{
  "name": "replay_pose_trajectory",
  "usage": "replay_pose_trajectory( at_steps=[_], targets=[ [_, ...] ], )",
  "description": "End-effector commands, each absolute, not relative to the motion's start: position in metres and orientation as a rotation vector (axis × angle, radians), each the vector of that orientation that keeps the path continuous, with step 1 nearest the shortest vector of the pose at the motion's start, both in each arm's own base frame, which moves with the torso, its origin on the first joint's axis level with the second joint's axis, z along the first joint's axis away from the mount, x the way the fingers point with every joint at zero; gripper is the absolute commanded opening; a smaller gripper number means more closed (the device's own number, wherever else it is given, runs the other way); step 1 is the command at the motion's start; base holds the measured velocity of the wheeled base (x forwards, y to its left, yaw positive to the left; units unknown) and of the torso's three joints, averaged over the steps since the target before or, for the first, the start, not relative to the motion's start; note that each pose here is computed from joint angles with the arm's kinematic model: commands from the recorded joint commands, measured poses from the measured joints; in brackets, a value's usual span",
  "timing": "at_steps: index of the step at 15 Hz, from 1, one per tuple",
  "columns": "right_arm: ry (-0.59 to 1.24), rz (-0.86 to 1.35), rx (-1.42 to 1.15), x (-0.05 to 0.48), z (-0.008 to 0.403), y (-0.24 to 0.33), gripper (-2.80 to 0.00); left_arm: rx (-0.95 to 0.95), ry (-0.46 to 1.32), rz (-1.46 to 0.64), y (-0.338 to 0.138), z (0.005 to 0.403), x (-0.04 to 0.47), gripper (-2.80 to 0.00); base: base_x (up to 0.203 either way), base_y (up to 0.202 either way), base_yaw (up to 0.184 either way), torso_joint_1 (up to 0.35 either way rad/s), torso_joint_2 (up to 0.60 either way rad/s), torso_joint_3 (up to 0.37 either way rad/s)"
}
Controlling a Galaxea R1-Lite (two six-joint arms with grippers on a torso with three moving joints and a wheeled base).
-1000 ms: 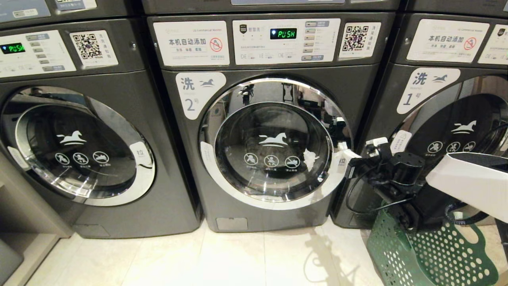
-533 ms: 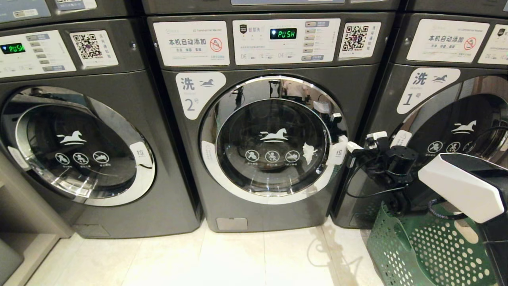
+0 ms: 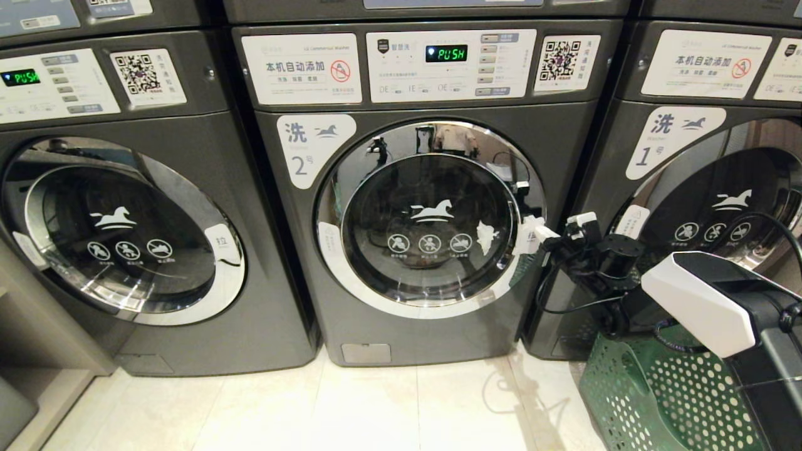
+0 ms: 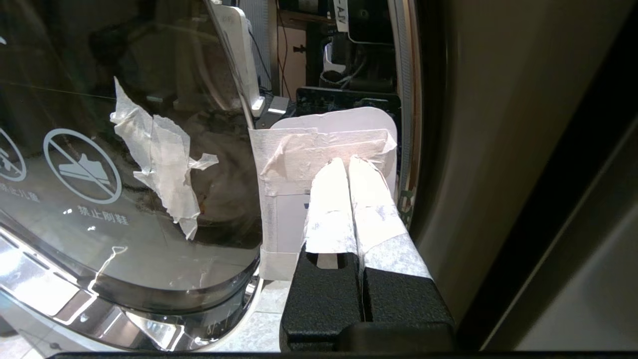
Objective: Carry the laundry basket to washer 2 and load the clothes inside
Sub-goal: Press the washing machine door tightly with the right hand
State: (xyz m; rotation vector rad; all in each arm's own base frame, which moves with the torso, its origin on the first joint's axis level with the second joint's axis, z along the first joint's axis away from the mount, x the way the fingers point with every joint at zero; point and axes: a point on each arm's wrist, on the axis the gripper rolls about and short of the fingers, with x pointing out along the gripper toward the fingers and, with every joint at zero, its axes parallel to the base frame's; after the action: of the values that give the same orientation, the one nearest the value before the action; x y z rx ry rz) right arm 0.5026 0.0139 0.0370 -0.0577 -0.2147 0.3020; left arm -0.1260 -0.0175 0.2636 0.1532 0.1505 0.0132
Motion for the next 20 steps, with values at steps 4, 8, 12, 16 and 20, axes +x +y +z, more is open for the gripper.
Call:
replay_pose_trajectory(
  at_steps=[4, 8, 12, 16, 20],
  targets=[
    [-0.249, 0.341, -0.066, 0.522, 0.027, 0.015, -2.80, 0.136, 0.115, -0.006, -0.019, 0.241, -0.099, -2.80, 0.000, 0.000, 0.000, 0.000, 0.00, 0.000],
    [-0.286, 0.341, -0.071, 0.537, 0.023, 0.016, -2.80, 0.182, 0.110, -0.098, 0.000, 0.245, -0.092, -2.80, 0.000, 0.000, 0.000, 0.000, 0.00, 0.000],
    [-0.274, 0.333, -0.073, 0.550, 0.011, 0.016, -2.80, 0.231, 0.119, -0.074, 0.029, 0.247, -0.101, -2.80, 0.000, 0.000, 0.000, 0.000, 0.00, 0.000],
    [-0.263, 0.334, -0.072, 0.550, 0.003, 0.016, -2.80, 0.236, 0.129, -0.042, 0.032, 0.243, -0.100, -2.80, 0.000, 0.000, 0.000, 0.000, 0.00, 0.000],
    [-0.262, 0.340, -0.073, 0.550, 0.002, 0.018, -2.80, 0.238, 0.145, -0.045, 0.032, 0.239, -0.098, -2.80, 0.000, 0.000, 0.000, 0.000, 0.00, 0.000]
  ],
)
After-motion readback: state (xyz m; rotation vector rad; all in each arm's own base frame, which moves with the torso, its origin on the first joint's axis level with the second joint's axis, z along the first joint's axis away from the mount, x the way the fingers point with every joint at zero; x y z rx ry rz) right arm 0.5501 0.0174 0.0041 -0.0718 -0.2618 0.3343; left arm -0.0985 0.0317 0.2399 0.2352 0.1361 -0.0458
